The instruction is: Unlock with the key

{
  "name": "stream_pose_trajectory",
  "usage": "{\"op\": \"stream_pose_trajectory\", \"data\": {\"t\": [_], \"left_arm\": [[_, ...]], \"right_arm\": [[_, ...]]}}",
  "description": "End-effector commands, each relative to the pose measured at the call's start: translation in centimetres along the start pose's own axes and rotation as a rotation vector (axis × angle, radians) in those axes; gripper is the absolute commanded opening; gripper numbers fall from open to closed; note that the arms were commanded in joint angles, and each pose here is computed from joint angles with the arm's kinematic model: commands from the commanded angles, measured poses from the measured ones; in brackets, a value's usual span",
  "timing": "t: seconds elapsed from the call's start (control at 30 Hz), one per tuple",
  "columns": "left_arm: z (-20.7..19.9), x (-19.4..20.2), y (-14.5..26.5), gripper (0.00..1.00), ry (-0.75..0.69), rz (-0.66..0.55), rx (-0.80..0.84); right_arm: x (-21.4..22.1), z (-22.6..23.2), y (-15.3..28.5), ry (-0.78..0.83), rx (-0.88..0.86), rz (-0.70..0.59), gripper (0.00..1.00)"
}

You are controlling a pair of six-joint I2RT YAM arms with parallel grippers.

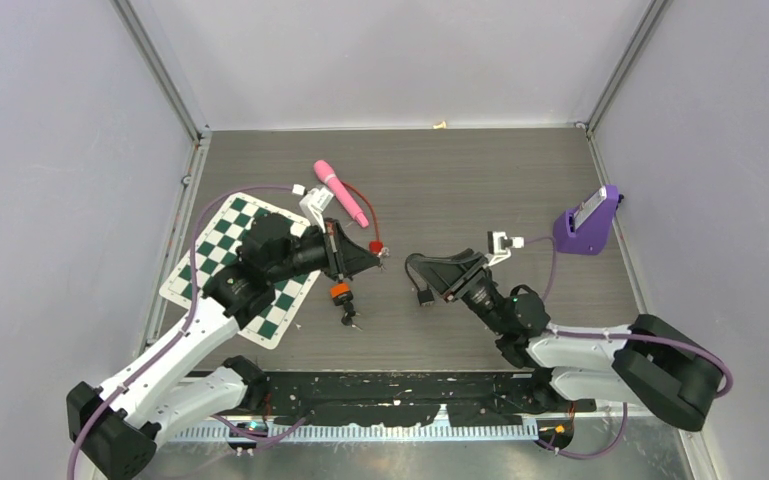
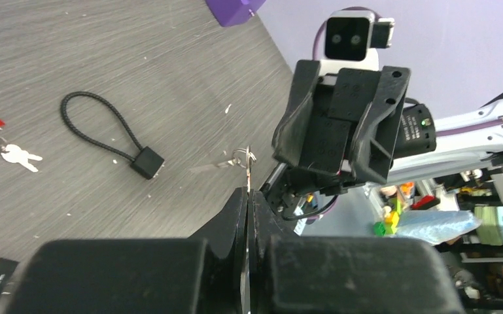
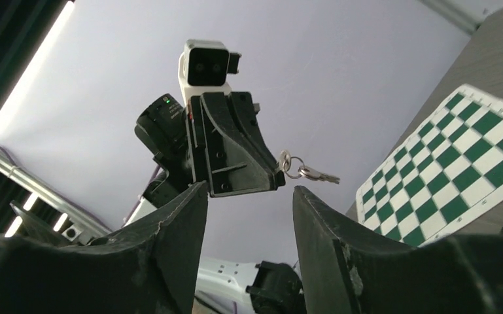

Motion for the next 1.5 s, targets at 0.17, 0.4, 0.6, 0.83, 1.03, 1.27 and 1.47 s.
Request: {"op": "stream_pose_trajectory", "data": {"t": [0.17,0.4,0.6,0.83,1.03,1.27,1.47], "left_arm": [[-0.6,-0.5,1.5,0.0,-0.16,0.104,-0.045],[-1.1,-0.2,2.1,0.0,-0.168,0.157,-0.046],[-1.8,-0.1,2.0,0.0,-0.075,0.192,-0.043],[-2.3,0.1,2.1,0.0,0.0,0.226,-0.048],[-2.6,0.0,2.5,0.0,0.031,0.233,-0.069],[-2.7,0.1,2.6,0.0,0.067,0.244,-0.075],[-2.9,0.1,2.5,0.0,0.083,0.251,-0.073]], "right_arm": [[-1.4,0.3,0.3,0.556,0.087,0.211,0.56],[-2.4,1.2,1.2,1.037,0.083,0.447,0.55],[-2.1,1.7,0.4,1.386,-0.004,0.528,0.53],[0.7,2.0,-1.4,1.73,-0.15,0.503,0.52],[2.0,2.6,-2.9,1.874,-0.211,0.434,0.44],[3.1,2.1,-3.7,1.946,-0.233,0.425,0.34],[3.6,1.5,-4.0,1.972,-0.234,0.437,0.32]]}}
Point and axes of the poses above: each gripper's point midway between its finger pads, its own y axis back along the fingers, its own z axis along the line the jaws close on, x = y × z, the point moved 2 cm from there along y, back along the fingers, and after that the axes turned 1 degree about -y, right-handed, at the moved point
